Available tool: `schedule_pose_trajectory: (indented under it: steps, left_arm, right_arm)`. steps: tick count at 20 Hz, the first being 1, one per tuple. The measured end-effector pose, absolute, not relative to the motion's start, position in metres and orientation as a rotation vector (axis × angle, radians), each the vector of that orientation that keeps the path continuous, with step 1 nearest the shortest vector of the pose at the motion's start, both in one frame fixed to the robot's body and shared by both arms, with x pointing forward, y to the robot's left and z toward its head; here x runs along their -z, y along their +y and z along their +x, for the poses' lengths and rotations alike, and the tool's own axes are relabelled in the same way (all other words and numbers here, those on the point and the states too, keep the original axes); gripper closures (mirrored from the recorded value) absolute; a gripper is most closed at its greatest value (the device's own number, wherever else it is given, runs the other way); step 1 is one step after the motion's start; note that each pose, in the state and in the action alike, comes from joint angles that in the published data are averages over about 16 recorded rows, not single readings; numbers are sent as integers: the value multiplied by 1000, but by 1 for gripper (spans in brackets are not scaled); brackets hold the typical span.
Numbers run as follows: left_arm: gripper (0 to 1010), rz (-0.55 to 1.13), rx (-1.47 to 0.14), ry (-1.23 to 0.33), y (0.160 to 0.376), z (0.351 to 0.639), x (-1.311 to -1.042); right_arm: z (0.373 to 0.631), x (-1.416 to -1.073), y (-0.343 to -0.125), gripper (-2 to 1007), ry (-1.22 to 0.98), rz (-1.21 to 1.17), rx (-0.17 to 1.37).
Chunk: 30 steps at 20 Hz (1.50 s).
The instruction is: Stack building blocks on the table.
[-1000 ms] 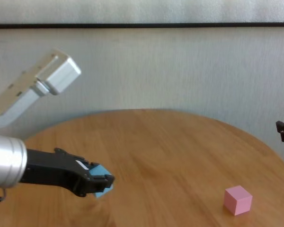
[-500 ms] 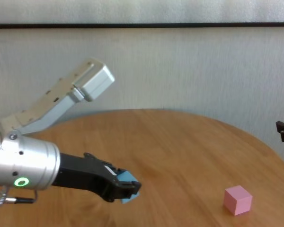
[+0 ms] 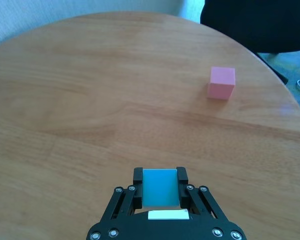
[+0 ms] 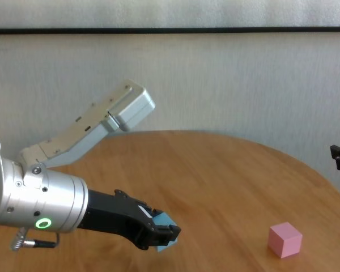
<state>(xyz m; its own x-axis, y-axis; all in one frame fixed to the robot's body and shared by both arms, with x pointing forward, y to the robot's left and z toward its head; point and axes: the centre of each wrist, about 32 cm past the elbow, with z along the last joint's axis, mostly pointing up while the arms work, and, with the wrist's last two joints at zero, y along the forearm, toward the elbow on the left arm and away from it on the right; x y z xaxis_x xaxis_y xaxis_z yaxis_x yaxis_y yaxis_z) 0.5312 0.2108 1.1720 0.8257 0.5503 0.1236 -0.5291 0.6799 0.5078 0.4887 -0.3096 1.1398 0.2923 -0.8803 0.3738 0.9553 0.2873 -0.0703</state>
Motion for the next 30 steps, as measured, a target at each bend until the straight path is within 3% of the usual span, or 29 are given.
schedule_pose_trajectory:
  steps: [9, 14, 30]
  left_arm:
    - [612, 572, -611, 41, 210, 534, -1168]
    - [560, 572, -612, 41, 210, 534, -1168]
    - [112, 502, -646, 34, 215, 529, -1173]
  right_arm:
    - [489, -1140, -310, 0, -285, -305, 1248]
    - [489, -1140, -310, 1, -285, -305, 1248]
    - [489, -1140, -310, 1, -285, -305, 1248]
